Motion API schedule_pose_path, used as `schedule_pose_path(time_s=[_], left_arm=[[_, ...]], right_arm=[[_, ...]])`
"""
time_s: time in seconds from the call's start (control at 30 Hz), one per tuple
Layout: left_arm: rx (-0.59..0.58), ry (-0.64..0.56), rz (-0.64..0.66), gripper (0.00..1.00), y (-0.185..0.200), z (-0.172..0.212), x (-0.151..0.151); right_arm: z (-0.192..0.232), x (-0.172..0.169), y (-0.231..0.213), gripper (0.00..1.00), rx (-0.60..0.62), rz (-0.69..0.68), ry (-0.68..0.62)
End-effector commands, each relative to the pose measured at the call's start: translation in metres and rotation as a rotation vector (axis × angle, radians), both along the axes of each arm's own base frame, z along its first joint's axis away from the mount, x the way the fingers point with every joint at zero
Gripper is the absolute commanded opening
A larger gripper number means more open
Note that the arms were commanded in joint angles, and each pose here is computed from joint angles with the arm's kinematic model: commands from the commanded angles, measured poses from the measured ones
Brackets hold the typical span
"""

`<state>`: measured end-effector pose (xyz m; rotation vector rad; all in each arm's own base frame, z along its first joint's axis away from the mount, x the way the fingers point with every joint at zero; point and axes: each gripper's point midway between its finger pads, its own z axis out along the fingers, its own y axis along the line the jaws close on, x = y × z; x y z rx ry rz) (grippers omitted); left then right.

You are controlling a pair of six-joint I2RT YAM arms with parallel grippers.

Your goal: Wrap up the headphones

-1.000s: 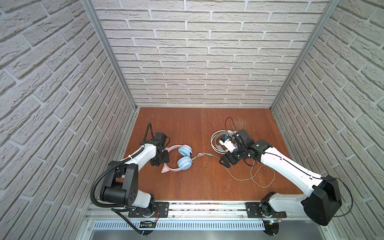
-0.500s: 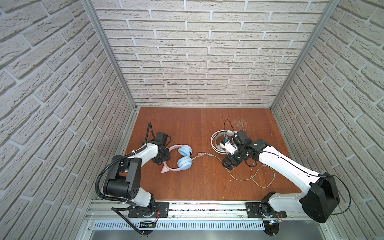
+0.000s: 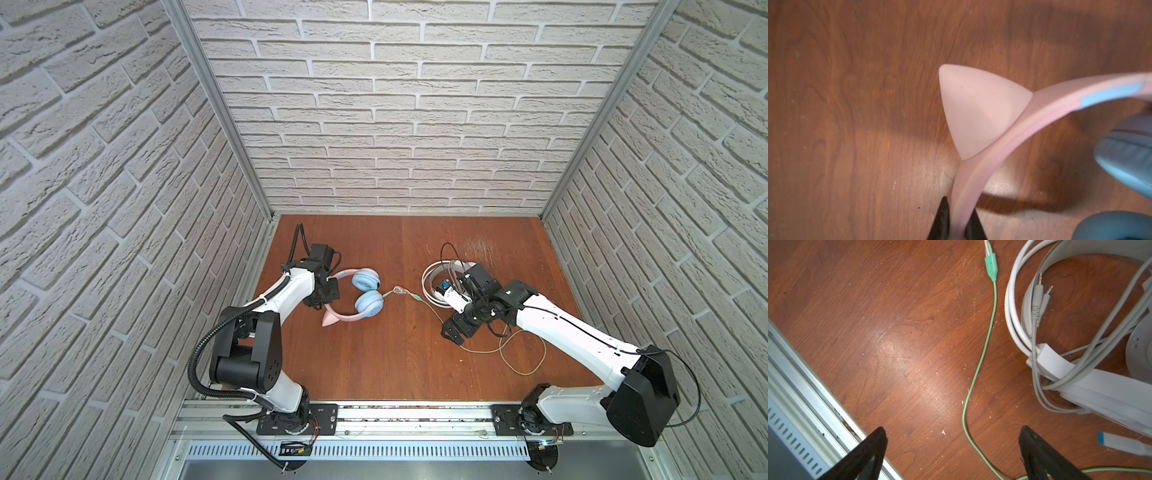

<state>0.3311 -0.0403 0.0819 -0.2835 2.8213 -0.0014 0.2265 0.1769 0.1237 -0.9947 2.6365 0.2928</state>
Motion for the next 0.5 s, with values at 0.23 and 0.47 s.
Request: schedule_pose_path(time_s=[0.23, 0.47], left_arm=[[-0.066, 0.003, -0.257, 0.00, -0.009, 0.078, -0.011], [-0.079, 0.001, -0.364, 0.00, -0.011, 0.102, -0.016]], right_arm=[[-0.015, 0.007, 0.033, 0.98, 0.082, -0.018, -0.001], [-0.043, 0.018, 0.031, 0.89, 0.031, -0.118, -0.018]])
